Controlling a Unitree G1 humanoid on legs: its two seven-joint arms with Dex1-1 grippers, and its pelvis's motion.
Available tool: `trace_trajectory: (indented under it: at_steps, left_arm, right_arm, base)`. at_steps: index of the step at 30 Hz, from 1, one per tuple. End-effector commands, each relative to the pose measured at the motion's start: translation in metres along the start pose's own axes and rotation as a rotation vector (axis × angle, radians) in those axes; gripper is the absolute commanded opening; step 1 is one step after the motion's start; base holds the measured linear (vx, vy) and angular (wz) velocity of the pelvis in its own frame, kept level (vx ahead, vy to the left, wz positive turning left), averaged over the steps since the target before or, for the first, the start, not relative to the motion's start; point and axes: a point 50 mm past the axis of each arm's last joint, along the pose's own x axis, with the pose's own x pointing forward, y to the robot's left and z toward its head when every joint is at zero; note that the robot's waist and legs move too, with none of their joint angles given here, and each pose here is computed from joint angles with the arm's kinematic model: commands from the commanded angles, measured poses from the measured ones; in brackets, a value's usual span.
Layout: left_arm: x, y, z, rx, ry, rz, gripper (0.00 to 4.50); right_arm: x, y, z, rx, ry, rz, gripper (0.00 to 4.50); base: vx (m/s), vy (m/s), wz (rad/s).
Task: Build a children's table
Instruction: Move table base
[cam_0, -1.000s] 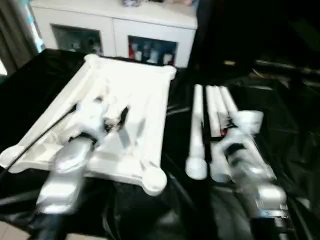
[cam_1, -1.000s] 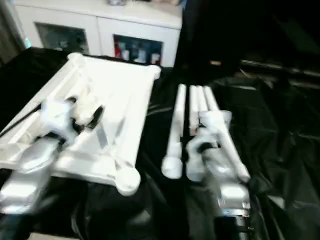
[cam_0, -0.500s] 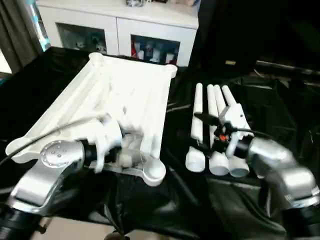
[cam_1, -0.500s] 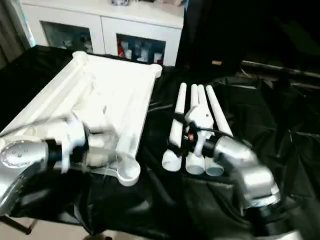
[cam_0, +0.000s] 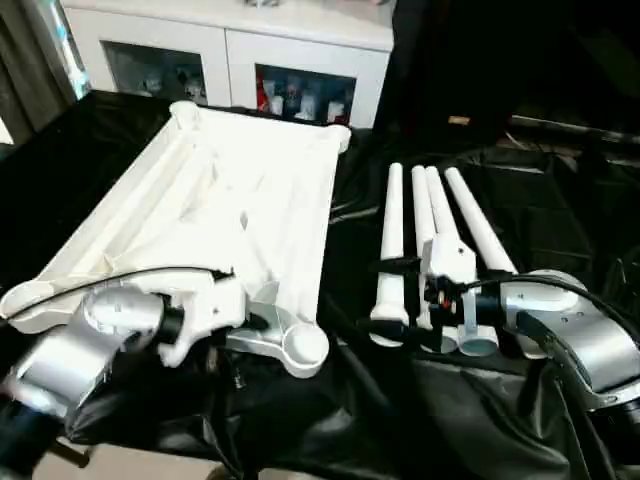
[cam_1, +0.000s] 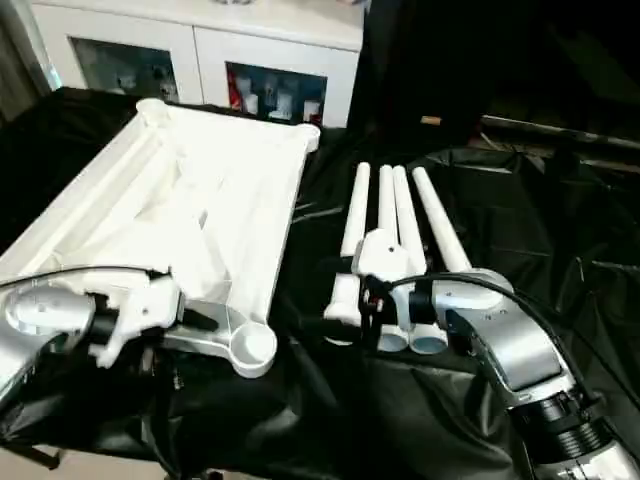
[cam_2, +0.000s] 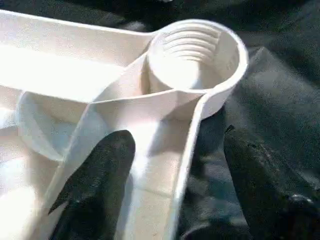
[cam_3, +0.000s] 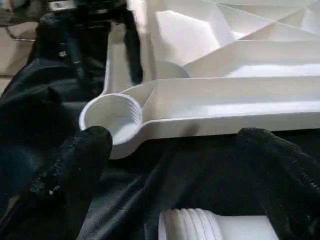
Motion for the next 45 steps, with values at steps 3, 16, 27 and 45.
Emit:
trace_trajectory:
  at_steps: [3,16,27,45]
  left_arm:
    - [-0.01,0.008,0.0,0.024,0.037,-0.022,2.78]
    - [-0.018,0.02,-0.006,0.045,0.119,-0.021,1.8]
    - [-0.012,0.019,-0.008,0.059,0.13,0.025,0.93]
    - [-0.023,0.035,-0.01,0.187,0.154,0.275,0.01]
  right_arm:
    - [0.0,0.005,0.007,0.0,-0.006,0.077,4.5]
    - [0.002,0.006,0.005,0.0,0.035,0.121,4.5]
    - [0.005,0.007,0.002,-0.01,0.047,0.123,4.5]
    - [0.01,0.008,0.0,-0.017,0.035,0.114,4.5]
  base:
    - [0.0,0.0,0.0]
    - [0.0,0.0,0.0]
    - [0.0,0.0,0.0]
    - [0.0,0.0,0.0]
